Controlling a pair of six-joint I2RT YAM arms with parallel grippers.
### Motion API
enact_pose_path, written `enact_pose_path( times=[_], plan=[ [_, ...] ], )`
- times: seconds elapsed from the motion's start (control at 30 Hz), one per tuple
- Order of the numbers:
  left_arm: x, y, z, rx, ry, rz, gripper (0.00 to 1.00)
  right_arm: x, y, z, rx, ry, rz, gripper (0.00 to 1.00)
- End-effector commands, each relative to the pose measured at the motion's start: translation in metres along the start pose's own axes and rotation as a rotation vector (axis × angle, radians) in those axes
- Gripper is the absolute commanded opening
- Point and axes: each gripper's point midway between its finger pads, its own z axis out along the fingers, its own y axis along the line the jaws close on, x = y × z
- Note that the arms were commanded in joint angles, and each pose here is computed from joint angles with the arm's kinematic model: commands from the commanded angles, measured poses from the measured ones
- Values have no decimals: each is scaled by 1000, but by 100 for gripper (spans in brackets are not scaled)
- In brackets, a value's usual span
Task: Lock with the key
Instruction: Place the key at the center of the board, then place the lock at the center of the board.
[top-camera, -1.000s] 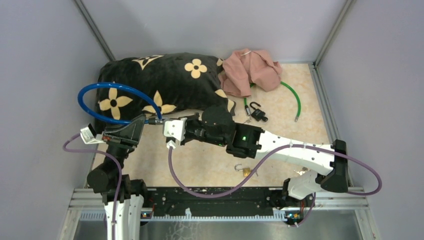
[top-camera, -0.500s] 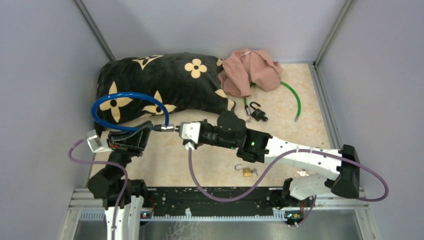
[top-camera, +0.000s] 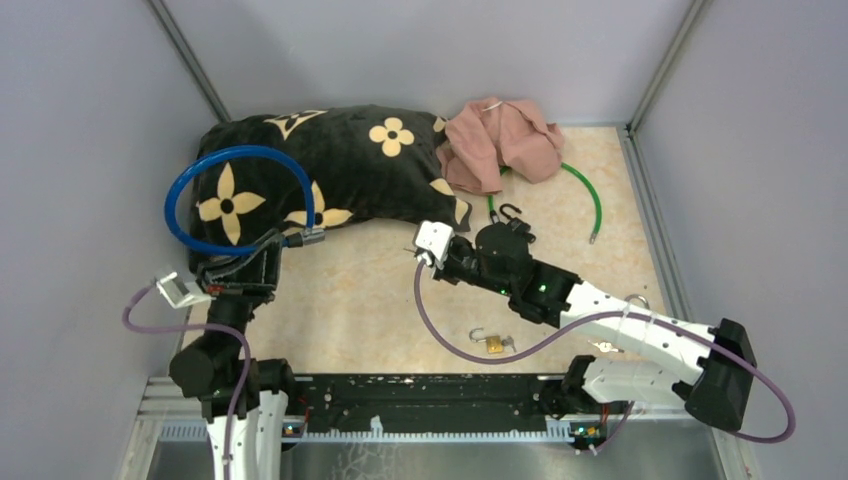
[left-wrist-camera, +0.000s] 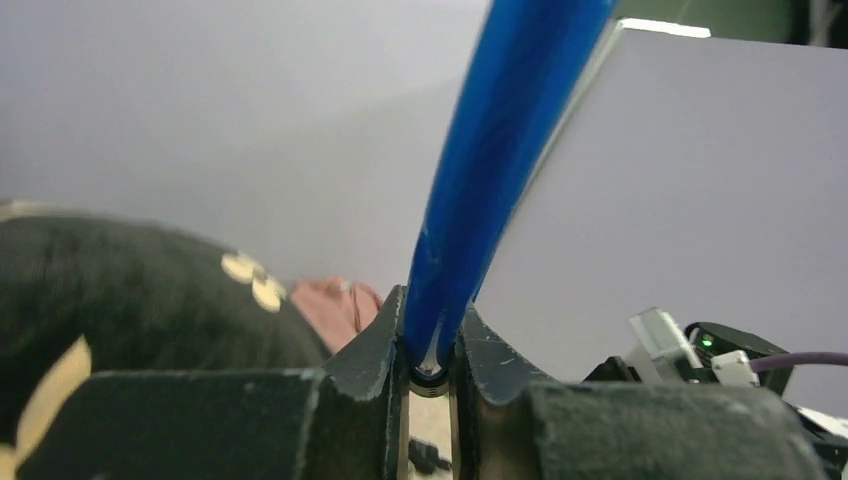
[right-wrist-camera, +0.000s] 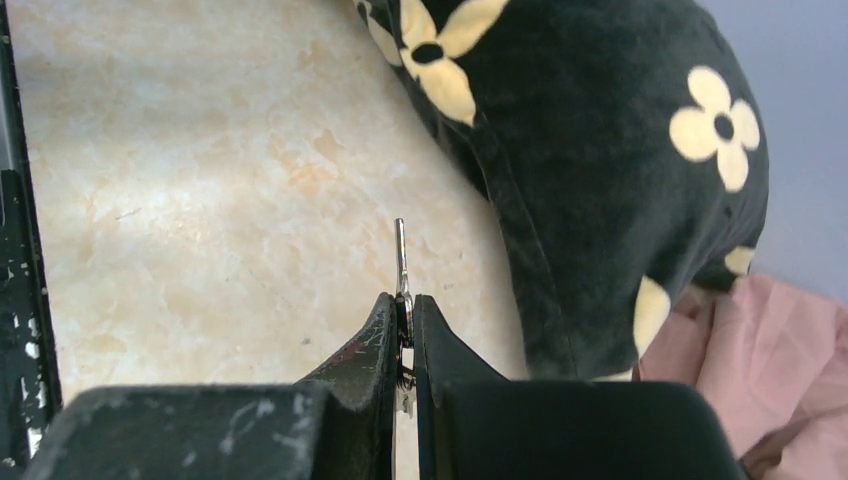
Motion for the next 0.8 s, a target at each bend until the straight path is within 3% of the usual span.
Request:
enact_pose_path(
  times=[0.0, 0.1, 0.23, 0.43, 0.57, 0.7, 0.77],
  plan=[
    [61, 64, -19, -346, 247, -225, 0, -24, -18, -15, 79, -76, 108, 0],
    [139, 102, -68, -579, 563, -408, 0, -26, -18, -14, 80, -69, 163, 0],
    [191, 81, -107, -536, 828, -633, 0, -23, -4, -6, 23, -47, 232, 0],
    [234, 89, -154, -659, 973, -802, 0, -27, 38, 29, -94, -63, 344, 0],
    [259, 100, -190, -856, 1034, -902, 1, -24, 67, 67, -151, -42, 454, 0],
    [258, 112, -195, -952, 1021, -861, 57, -3, 79, 119, -140, 52, 562, 0],
    [255, 115, -196, -995, 1002, -844, 75, 15, 80, 142, -96, 131, 601, 0]
  ],
)
